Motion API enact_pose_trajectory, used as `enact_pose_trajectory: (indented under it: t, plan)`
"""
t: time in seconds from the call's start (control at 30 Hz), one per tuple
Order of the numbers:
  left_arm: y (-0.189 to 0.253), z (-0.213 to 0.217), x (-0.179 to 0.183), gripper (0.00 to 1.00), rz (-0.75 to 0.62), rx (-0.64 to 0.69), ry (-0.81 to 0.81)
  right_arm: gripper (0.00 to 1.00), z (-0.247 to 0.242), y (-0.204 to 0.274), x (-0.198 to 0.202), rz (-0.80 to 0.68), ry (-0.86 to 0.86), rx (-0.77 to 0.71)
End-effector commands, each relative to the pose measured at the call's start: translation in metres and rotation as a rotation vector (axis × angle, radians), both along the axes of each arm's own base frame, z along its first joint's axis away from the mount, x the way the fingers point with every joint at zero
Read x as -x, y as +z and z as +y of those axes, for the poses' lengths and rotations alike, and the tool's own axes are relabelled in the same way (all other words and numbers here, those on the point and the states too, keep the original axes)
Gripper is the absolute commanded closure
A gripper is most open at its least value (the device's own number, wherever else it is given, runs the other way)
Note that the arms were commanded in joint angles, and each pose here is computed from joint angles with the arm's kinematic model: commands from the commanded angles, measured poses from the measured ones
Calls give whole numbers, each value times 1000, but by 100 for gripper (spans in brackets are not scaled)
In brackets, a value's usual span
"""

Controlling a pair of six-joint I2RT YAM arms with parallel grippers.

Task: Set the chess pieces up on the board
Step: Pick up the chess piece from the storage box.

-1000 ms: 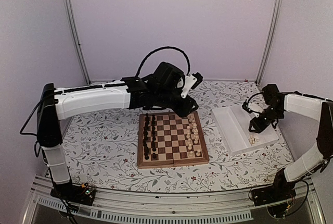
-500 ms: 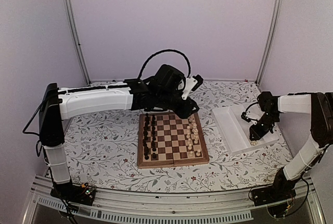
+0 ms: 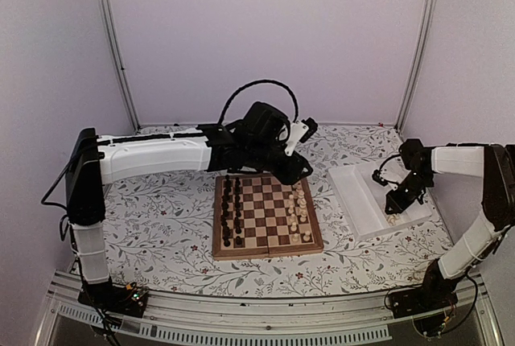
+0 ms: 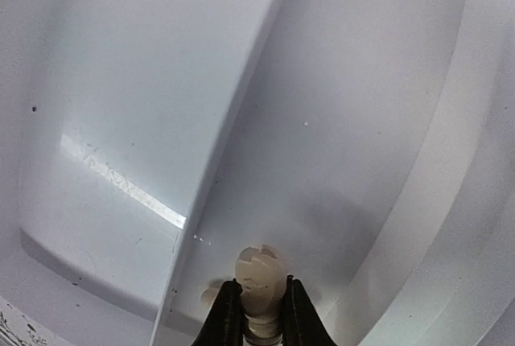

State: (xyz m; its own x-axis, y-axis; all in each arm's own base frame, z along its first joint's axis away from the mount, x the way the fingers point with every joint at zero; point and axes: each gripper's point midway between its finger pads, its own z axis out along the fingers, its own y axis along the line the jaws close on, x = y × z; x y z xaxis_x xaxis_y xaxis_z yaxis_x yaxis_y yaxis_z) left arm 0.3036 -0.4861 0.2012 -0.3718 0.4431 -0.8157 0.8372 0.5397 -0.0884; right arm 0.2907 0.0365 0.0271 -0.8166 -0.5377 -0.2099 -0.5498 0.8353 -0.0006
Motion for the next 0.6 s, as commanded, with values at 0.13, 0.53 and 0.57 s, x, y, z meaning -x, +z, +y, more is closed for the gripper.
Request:
enact_pose_trajectory:
  t: [0.13,0.53,0.57]
  plan:
    - [21,-40,-4,55,90,224,-63,100,30,81,-15,-300,145,-161]
    - [32,-93,12,53,276,530,-223,99,81,145,25,-449,397,-437]
    - [32,-96,13,53,295,543,-231,98,85,151,27,-451,416,-459]
